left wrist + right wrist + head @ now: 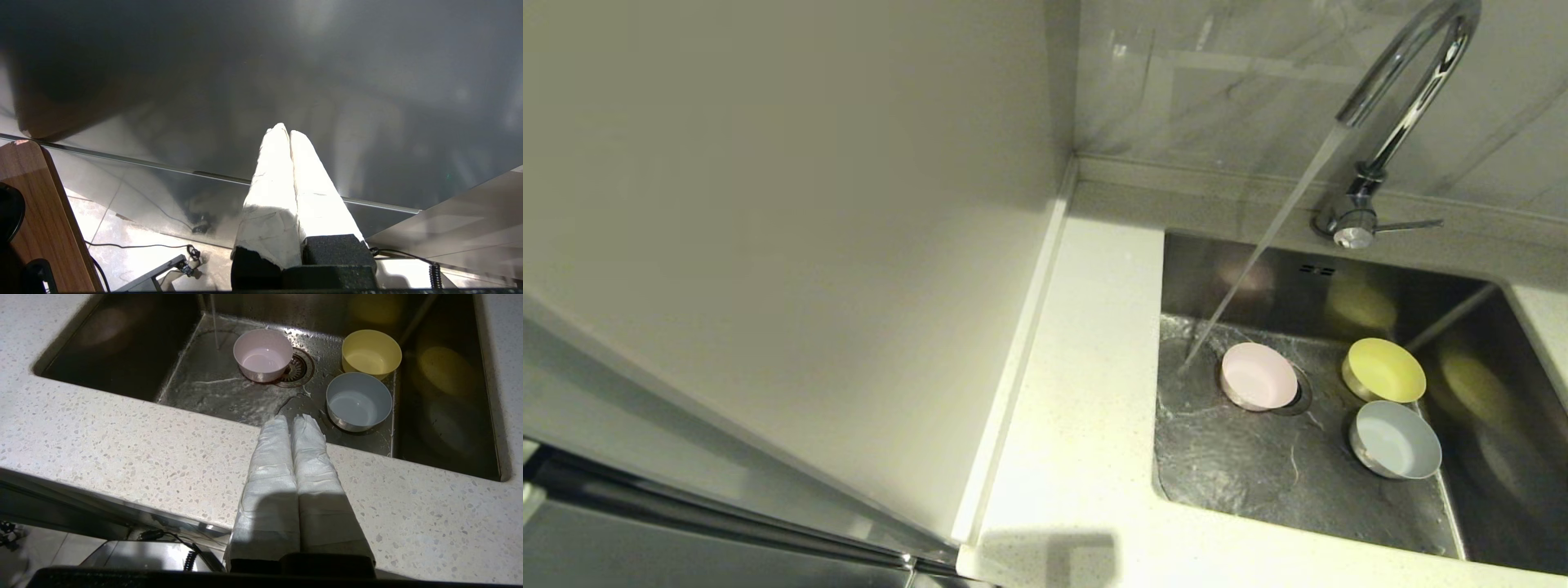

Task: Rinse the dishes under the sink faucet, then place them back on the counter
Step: Wait for the water to rinse the bowl

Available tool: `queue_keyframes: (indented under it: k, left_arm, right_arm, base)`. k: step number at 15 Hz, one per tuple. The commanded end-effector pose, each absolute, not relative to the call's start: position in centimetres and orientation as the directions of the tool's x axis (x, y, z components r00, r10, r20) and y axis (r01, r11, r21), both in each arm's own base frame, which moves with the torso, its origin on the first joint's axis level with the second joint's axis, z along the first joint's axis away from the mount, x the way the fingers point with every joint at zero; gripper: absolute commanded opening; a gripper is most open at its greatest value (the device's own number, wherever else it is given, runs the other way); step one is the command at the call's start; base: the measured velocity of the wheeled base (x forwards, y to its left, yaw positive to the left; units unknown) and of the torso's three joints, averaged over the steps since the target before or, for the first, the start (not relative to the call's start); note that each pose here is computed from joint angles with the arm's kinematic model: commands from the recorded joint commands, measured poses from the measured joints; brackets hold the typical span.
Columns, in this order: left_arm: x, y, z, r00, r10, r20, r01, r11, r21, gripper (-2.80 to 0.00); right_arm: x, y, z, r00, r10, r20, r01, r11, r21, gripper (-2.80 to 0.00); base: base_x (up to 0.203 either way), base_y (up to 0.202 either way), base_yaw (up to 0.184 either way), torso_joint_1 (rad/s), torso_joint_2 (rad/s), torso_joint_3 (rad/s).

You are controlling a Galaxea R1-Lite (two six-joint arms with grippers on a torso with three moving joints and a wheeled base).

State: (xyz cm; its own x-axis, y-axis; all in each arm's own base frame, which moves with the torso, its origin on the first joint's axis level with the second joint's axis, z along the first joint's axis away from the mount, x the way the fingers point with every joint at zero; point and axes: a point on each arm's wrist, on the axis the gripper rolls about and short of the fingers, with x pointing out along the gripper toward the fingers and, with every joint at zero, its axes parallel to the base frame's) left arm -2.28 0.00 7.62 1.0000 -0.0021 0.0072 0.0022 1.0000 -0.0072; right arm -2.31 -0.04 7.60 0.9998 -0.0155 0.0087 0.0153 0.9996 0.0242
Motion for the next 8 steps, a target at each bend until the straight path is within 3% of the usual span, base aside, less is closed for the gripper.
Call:
queue_keyframes:
  k: [1,8]
  left_arm:
    - [-2.26,0.00,7.54,1.000,-0.002,0.005,0.002,1.000,-0.008,-2.80]
    - [-2.26,0.00,7.54,1.000,-0.002,0.005,0.002,1.000,-0.008,-2.80]
  right_arm:
    - [-2.29,-0.04,7.61,1.000,-0.015,0.006,0.015,1.000,0.024,-2.80]
    - [-2.29,-0.04,7.61,1.000,-0.015,0.007,0.015,1.000,0.025,-2.80]
  base:
    - [0.000,0.000,0.000,0.000,0.00,0.000]
    - [0.000,0.000,0.000,0.000,0.00,0.000]
